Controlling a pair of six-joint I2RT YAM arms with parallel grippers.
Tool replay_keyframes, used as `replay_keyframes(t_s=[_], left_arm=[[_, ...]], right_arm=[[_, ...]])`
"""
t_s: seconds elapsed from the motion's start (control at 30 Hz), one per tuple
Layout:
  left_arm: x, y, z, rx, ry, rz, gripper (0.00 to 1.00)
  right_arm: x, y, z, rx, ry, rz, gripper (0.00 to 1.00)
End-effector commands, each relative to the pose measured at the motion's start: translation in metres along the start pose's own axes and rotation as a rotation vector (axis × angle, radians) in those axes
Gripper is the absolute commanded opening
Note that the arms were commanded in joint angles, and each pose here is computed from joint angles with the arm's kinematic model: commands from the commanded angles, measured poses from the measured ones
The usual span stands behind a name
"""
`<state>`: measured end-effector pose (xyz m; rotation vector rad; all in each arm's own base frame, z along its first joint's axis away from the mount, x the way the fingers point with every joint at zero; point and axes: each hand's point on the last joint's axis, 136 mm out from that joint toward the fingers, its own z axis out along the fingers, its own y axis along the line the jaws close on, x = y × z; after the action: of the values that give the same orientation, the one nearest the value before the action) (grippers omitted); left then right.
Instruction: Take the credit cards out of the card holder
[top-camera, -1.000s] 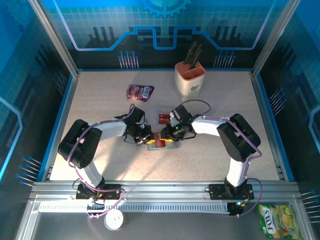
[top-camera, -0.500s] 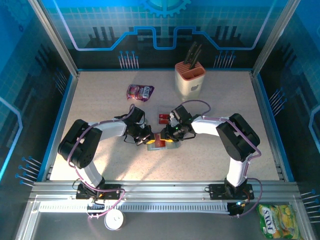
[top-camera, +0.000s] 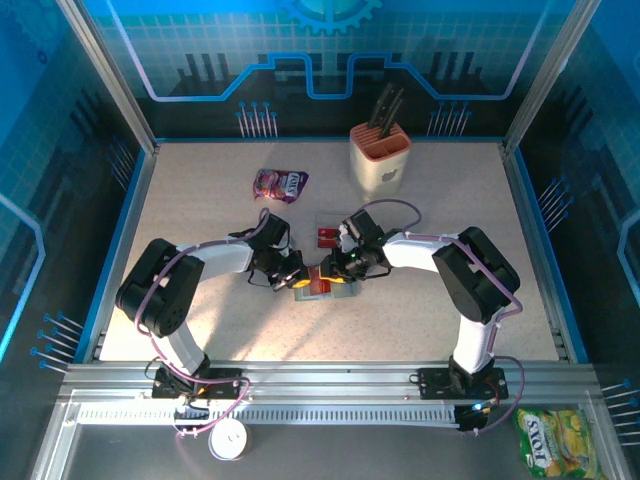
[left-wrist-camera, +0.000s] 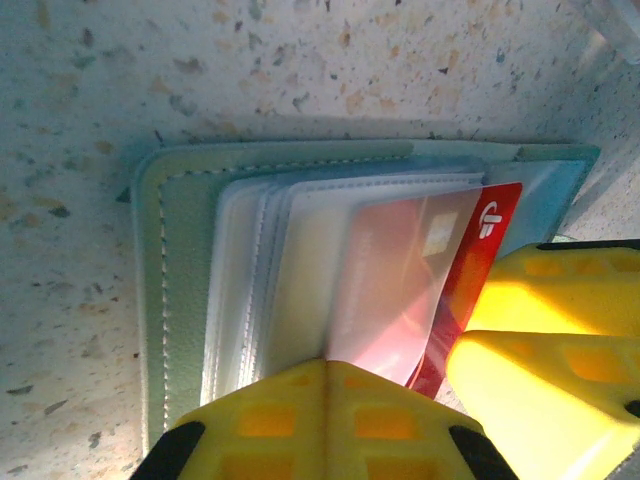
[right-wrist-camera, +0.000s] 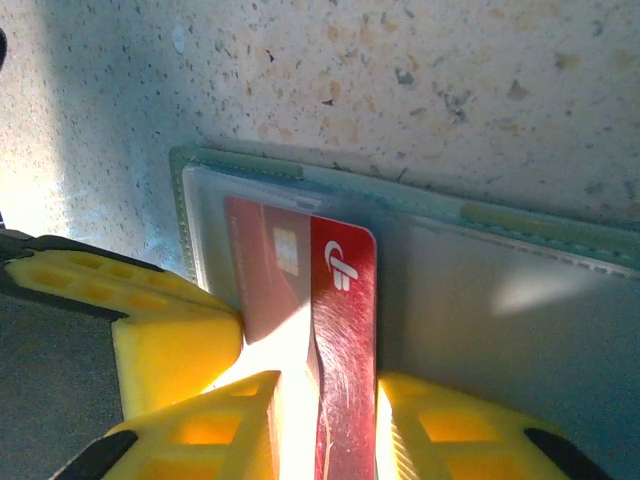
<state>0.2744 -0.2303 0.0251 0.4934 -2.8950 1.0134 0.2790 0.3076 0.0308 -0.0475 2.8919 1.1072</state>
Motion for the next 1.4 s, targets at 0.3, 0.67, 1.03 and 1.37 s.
replay_keyframes(t_s=[0.3, 0.67, 1.03, 1.37], left_arm=[[0.005, 0.014, 0.005, -0.062, 0.021, -0.007, 0.00], [0.005, 0.013, 0.005, -0.062, 0.023, -0.005, 0.00], [0.003, 0.010, 0.006, -0.057, 0.026, 0.004, 0.00], [-0.001, -0.002, 0.001, -0.037, 0.023, 0.027, 0.00]], right_arm=[[-0.001, 0.005, -0.009, -0.037, -0.021, 0.003, 0.18], [0.000, -0.004, -0.016, -0.020, -0.041, 0.012, 0.12], [0.001, -0.010, -0.033, 0.000, -0.070, 0.012, 0.10], [-0.006, 0.002, -0.049, 0.018, -0.088, -0.041, 0.06]])
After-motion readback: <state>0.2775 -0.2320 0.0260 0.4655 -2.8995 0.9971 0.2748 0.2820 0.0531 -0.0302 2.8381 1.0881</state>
